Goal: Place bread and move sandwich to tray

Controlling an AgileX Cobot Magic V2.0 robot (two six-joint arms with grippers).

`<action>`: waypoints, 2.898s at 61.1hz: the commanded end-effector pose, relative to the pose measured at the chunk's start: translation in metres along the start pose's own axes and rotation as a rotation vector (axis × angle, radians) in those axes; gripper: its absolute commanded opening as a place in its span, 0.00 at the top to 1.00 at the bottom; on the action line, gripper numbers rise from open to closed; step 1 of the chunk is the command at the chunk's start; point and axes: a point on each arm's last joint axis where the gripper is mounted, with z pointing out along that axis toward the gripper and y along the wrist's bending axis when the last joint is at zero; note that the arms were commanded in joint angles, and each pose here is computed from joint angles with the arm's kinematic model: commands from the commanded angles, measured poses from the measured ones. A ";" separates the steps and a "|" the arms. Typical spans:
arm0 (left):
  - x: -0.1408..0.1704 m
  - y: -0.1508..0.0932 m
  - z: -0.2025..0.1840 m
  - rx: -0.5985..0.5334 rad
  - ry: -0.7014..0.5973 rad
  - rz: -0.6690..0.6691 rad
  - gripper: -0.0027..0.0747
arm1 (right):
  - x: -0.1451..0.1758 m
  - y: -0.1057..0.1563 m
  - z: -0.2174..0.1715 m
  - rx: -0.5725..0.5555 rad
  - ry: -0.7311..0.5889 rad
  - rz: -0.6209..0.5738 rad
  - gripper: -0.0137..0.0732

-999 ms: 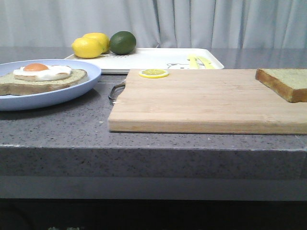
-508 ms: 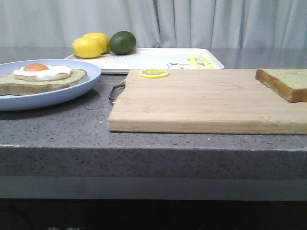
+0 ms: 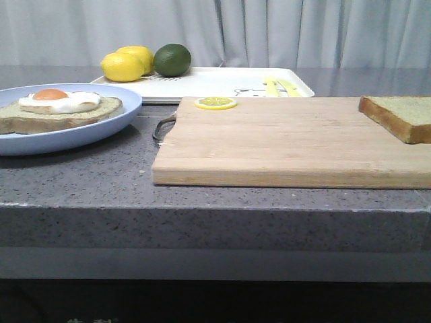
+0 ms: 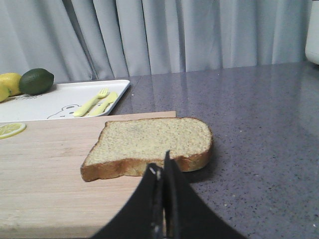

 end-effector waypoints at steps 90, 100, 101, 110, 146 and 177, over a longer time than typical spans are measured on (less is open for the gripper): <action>-0.202 -0.013 0.009 0.046 0.109 -0.090 0.99 | -0.155 0.030 0.045 -0.032 0.398 -0.011 0.98; -0.194 -0.013 0.026 0.041 0.197 -0.091 0.99 | -0.144 0.028 0.066 -0.019 0.494 -0.006 0.98; -0.194 -0.013 0.027 0.040 0.202 -0.091 0.99 | -0.142 0.028 0.068 -0.018 0.504 -0.006 0.98; -0.190 -0.012 0.037 0.038 0.239 -0.092 0.99 | -0.133 0.027 0.080 -0.010 0.573 -0.003 0.98; -0.187 -0.009 0.048 0.007 0.272 -0.038 0.26 | -0.115 0.024 0.106 0.007 0.684 0.004 0.32; -0.186 -0.021 0.047 0.137 0.285 -0.046 0.26 | -0.136 -0.005 0.123 0.195 0.752 0.111 0.32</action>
